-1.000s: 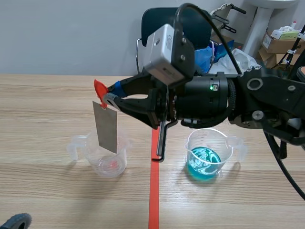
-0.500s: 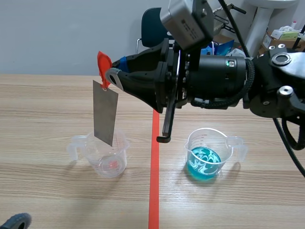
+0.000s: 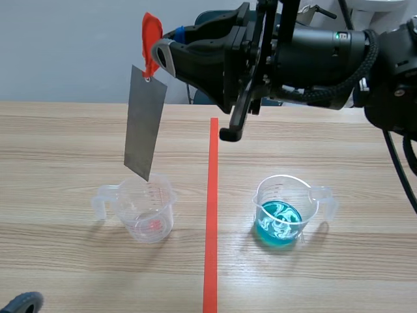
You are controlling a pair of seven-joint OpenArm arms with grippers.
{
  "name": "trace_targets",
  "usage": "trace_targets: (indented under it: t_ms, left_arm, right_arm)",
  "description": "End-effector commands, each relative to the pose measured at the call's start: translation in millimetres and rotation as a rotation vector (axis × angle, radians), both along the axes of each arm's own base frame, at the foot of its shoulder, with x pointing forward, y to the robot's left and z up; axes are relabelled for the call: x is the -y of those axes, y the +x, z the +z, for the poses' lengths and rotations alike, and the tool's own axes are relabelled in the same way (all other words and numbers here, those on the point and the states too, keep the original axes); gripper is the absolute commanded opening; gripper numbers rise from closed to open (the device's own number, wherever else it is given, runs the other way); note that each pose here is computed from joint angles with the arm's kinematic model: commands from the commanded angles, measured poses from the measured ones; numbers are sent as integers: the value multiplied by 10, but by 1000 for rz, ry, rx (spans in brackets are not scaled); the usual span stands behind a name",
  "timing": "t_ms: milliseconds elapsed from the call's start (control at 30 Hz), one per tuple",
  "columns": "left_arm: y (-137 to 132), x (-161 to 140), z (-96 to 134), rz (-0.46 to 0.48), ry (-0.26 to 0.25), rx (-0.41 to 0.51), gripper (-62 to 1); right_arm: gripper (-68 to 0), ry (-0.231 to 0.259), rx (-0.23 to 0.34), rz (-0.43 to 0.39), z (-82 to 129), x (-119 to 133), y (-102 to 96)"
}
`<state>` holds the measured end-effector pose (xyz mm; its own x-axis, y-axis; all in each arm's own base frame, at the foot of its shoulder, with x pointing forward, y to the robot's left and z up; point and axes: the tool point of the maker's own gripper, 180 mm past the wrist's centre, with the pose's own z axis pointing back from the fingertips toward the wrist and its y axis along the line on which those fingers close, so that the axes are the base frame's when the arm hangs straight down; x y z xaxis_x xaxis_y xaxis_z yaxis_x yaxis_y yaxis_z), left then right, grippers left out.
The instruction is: Do the redox reaction experiment
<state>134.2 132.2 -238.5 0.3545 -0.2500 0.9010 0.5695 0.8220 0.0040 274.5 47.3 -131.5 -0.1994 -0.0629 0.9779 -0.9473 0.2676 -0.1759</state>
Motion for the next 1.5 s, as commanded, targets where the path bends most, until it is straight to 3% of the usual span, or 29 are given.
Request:
trace_targets:
  t_ms: [0,433,1467]
  left_arm:
    - [3,30,44,4,-22,11,14]
    - [3,30,44,4,-22,11,14]
    - [3,30,43,4,-21,11,14]
  right_arm:
    - [-667,24,33,-9,171,37,52]
    - [-667,29,3,-12,179,37,60]
    - [-667,33,-4,-11,180,36,60]
